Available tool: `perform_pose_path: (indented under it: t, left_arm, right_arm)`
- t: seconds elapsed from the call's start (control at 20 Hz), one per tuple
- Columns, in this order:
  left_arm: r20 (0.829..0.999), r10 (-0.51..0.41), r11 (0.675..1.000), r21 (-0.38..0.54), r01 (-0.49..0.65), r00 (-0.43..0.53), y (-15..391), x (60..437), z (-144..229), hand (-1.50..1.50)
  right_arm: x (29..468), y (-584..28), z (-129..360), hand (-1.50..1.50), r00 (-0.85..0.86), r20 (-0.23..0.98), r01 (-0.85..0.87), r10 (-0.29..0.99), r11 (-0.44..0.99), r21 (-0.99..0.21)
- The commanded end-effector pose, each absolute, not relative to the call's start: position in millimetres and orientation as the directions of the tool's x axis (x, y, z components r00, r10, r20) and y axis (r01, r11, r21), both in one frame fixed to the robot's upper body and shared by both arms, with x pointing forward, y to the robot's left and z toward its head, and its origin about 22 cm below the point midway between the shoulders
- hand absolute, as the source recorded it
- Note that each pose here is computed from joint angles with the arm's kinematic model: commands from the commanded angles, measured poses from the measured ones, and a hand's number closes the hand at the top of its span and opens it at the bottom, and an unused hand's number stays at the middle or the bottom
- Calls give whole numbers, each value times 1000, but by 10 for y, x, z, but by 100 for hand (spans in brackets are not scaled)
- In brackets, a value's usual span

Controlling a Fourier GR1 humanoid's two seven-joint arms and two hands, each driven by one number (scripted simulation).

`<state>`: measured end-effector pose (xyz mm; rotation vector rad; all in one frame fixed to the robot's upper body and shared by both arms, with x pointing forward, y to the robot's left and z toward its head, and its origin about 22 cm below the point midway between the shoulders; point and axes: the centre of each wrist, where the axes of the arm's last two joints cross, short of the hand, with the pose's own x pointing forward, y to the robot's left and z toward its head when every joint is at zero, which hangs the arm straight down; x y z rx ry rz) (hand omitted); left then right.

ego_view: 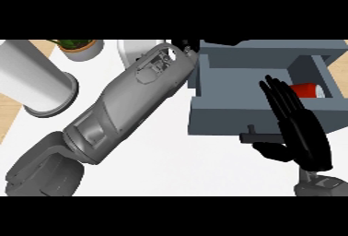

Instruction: Pick up the can, place it into the drawer and close the drawer

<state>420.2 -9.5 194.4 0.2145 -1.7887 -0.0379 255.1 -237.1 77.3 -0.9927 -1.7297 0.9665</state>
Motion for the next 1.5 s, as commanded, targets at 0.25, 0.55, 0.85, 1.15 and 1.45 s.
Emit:
perform_pose_path:
  t: [0.25,0.55,0.85,1.15,1.45]
  left_arm:
    - [964,-173,979,147,-138,-202,329,4195,2260,-150]
    - [960,-182,978,155,-138,-212,691,4201,2311,-150]
    - [967,-183,978,159,-138,-177,906,4100,2280,-150]
    - [968,-194,975,173,-140,-156,939,3957,2135,-150]
    - [967,-205,972,183,-149,-152,1204,3932,2093,-150]
  right_arm:
    - [2999,-2335,325,-150,-209,299,253,931,346,-903]
    - [3282,-2393,85,-150,-179,260,244,949,298,-923]
    - [3465,-2329,-62,-150,-158,189,280,969,228,-933]
    - [3795,-2353,6,-150,-118,188,368,975,219,-904]
    - [4167,-2170,279,-150,-105,179,410,978,206,-889]
